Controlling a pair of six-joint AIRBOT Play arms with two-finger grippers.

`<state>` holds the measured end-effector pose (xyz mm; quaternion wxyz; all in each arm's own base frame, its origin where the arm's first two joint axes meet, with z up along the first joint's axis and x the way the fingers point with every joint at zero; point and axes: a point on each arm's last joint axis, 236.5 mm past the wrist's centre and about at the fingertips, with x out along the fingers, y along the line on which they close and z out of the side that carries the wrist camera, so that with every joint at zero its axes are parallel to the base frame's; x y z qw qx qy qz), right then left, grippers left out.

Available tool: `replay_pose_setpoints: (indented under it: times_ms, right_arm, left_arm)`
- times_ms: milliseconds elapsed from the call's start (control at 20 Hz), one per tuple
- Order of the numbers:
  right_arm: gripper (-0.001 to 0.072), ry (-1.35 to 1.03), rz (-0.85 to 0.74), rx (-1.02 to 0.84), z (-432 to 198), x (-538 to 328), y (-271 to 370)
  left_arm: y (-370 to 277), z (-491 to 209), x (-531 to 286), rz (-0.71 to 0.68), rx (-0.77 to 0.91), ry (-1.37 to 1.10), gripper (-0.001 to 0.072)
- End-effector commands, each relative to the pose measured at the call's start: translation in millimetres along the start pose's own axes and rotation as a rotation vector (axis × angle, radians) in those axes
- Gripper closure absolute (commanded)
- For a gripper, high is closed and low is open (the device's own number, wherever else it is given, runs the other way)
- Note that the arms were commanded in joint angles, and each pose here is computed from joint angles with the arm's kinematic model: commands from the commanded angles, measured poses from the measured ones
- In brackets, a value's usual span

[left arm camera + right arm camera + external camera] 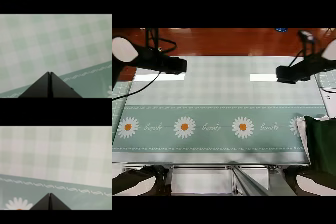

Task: Fold the shirts.

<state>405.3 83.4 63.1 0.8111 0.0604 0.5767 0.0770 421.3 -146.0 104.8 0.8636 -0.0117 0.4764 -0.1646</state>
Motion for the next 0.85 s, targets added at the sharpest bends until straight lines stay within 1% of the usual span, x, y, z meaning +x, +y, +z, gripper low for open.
replay_pose_setpoints:
  times_ms: [0,800]
  right_arm:
    - [0.0678,0.093,-0.094,-0.059,-10.8,38.1,-4.7]
    - [0.0678,0.091,-0.107,-0.063,-10.6,36.0,-7.9]
  left_arm:
    - [20.2,-36.6,17.4,0.085,-0.003,0.165,0.069]
    - [20.6,-38.2,19.7,0.085,-0.001,0.174,0.069]
